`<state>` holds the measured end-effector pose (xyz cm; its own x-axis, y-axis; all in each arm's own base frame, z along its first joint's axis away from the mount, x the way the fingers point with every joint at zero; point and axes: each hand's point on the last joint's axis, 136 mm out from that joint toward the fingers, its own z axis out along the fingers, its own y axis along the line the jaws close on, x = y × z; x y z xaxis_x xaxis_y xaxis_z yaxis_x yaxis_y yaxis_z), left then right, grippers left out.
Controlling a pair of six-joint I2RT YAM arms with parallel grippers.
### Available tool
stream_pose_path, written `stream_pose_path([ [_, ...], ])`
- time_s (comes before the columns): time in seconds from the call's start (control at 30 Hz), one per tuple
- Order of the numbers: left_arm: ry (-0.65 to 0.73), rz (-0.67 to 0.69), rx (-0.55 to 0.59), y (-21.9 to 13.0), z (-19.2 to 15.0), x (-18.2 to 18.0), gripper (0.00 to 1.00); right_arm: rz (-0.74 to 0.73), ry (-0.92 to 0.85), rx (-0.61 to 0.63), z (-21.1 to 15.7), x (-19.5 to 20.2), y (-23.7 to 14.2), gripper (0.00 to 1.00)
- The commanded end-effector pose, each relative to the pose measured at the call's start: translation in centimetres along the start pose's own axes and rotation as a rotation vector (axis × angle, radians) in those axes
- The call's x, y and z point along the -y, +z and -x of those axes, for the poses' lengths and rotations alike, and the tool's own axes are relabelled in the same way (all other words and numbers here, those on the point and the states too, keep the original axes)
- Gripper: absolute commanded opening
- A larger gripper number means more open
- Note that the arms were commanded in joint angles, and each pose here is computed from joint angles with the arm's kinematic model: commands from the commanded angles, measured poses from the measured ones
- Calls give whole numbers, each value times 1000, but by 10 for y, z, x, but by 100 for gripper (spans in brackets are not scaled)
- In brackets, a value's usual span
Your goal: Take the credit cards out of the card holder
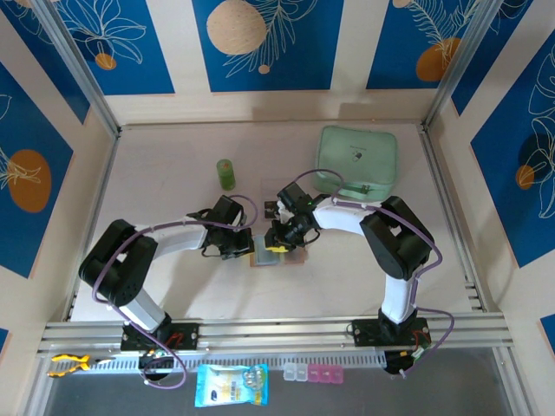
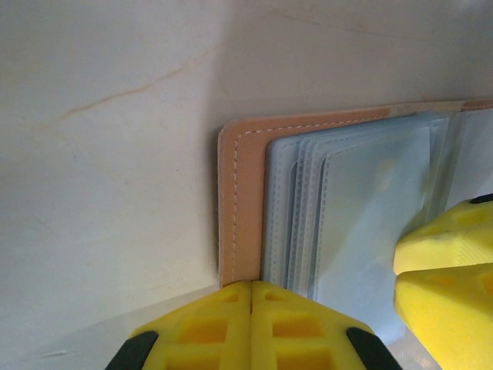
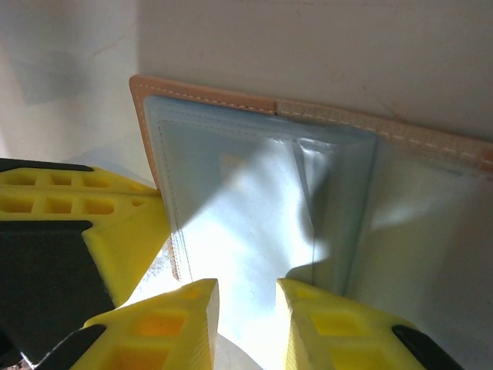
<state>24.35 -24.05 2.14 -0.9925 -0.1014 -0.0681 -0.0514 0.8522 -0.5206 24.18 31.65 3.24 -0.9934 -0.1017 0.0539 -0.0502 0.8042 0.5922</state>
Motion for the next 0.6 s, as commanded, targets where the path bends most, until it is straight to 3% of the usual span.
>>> stream_pose_path([
  [0.0, 6, 50, -26, 3, -8, -11, 4, -47, -4, -6, -4, 5, -4, 28],
  [0.57, 10, 49, -16, 0, -6, -8, 4, -65, -6, 11, -5, 10, -10, 27],
])
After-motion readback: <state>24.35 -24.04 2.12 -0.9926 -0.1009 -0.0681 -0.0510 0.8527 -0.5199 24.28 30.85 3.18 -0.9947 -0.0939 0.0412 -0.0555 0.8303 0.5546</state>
